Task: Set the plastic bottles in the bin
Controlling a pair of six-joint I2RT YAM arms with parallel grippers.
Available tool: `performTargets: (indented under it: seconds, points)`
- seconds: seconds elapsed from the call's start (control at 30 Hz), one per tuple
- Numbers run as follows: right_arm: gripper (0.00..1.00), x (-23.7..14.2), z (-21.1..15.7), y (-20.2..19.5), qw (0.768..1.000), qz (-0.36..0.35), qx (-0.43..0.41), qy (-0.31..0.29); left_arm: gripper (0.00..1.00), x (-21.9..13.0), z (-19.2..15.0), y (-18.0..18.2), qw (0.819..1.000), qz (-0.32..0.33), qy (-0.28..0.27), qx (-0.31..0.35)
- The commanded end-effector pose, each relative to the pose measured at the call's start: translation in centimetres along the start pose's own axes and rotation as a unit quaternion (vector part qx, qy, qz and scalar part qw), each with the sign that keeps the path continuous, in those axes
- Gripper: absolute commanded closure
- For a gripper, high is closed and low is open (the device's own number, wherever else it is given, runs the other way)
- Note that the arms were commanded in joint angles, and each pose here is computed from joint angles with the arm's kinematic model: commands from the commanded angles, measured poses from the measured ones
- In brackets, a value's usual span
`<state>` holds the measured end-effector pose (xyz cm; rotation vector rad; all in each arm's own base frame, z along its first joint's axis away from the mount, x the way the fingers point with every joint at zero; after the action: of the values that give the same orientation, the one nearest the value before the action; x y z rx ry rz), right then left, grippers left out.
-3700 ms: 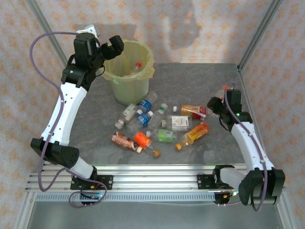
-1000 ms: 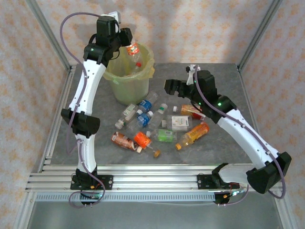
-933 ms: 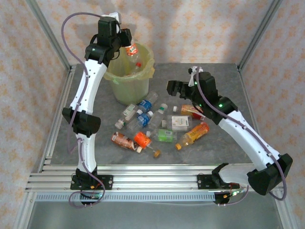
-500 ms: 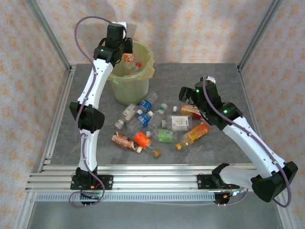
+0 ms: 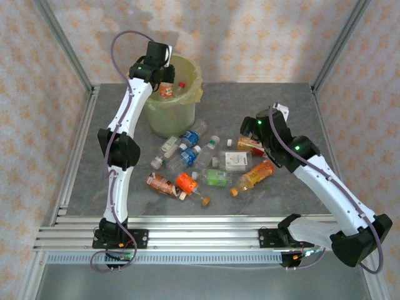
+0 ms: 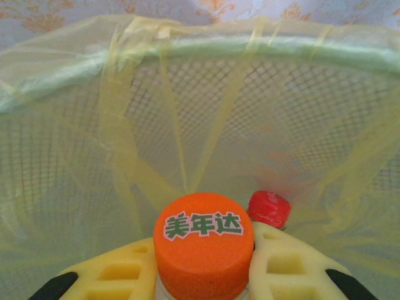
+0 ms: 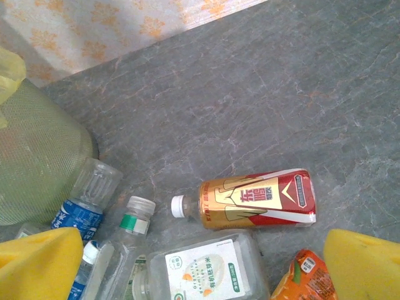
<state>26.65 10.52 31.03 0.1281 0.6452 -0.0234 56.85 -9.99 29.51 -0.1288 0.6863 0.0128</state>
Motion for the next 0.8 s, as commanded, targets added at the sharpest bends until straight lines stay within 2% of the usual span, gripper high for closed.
performTargets:
  seconds: [0.0,0.37,0.77]
  points:
    - [0.01,-0.6,-0.6,-0.9,1.000,-0.019,0.003,0.000,0.89,0.3,-0.8,0.7,0.999,0.006,0.026,0.024]
    - [0.01,-0.4,-1.0,-1.1,1.000,-0.021,0.003,0.004,0.86,3.1,-3.9,1.6,0.994,0.029,0.084,0.057]
    - [0.01,0.2,-1.2,-0.9,1.000,-0.023,-0.001,0.009,0.83,3.7,-7.3,2.7,0.983,0.059,0.158,0.076]
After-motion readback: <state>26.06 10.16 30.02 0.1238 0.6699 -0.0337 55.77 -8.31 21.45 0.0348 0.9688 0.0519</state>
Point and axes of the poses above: each hand's point on the last joint's axis, 136 mm out from that joint toward the fingers, its own x axis out along the fingers, its own y axis along the line the jaws close on, z = x × y, the point moved 5 cm from there along -x, back along the fingers, and after that the axes turned 12 degrees about -x, right-handed, at the moved point
